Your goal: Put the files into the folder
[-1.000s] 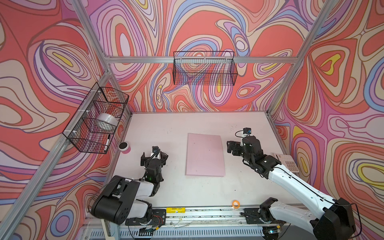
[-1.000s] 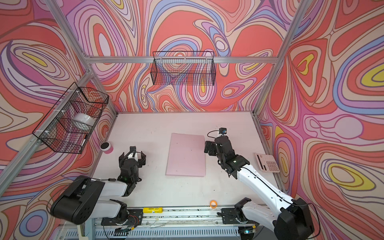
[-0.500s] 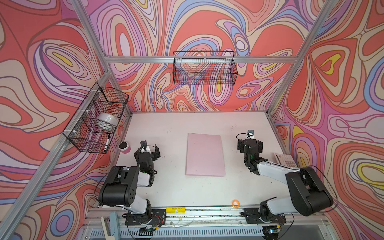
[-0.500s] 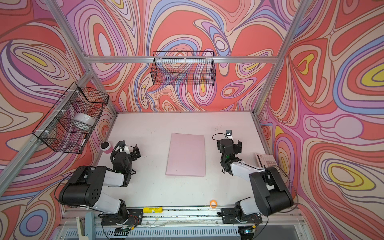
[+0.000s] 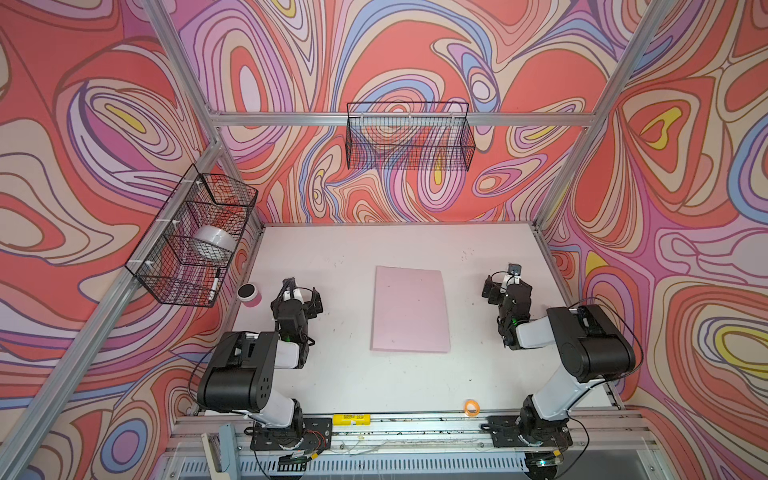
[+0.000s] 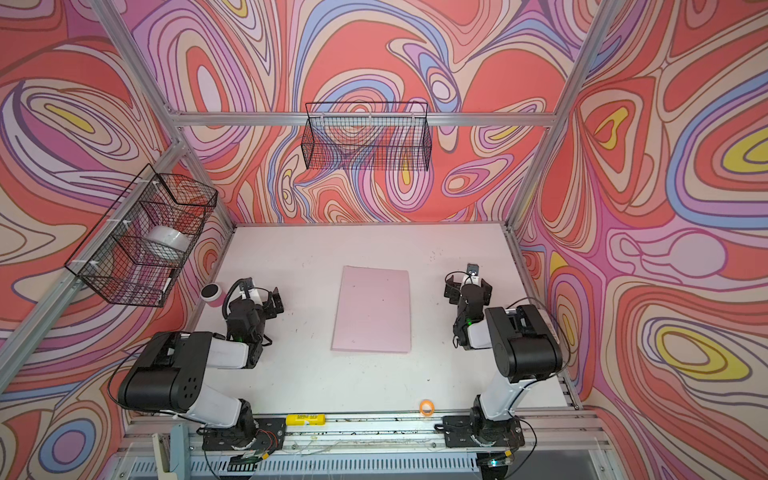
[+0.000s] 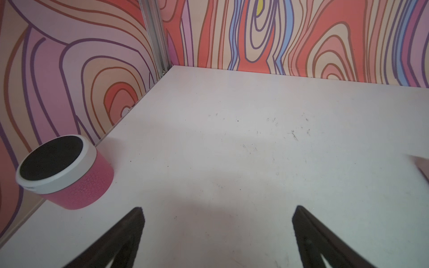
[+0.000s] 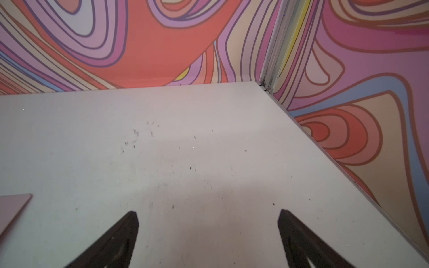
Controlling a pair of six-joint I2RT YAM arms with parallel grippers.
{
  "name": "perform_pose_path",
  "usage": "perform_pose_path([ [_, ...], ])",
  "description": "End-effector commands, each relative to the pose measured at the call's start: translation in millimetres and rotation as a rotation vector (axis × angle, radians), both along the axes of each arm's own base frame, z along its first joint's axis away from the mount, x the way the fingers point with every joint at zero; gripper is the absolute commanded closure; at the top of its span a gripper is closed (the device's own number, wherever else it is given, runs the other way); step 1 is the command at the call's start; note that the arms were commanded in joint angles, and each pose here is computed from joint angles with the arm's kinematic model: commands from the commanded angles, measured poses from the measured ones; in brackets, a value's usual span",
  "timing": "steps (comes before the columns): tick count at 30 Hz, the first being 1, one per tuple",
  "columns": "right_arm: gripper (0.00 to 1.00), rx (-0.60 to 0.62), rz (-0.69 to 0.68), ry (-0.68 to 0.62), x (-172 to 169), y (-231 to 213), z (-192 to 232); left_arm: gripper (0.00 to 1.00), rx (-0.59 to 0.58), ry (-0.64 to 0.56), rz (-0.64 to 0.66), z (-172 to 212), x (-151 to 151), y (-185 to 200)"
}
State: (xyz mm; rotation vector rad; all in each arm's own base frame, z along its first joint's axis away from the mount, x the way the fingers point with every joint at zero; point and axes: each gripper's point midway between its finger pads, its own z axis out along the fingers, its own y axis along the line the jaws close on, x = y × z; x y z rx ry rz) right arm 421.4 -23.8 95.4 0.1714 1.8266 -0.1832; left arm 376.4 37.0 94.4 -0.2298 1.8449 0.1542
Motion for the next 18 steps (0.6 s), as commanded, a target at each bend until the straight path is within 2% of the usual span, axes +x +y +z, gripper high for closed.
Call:
perform_pose_path([
  [1, 0.01, 0.029, 0.044, -0.006, 3.7, 6.2, 0.1, 0.00, -0.002, 0.022, -0.021, -1.3, 5.1, -3.1],
  [18, 0.02, 0.049, 0.066, 0.014, 6.1, 7.3, -2.7, 0.00, 0.002, 0.045, -0.030, -3.1, 9.3, -4.7],
])
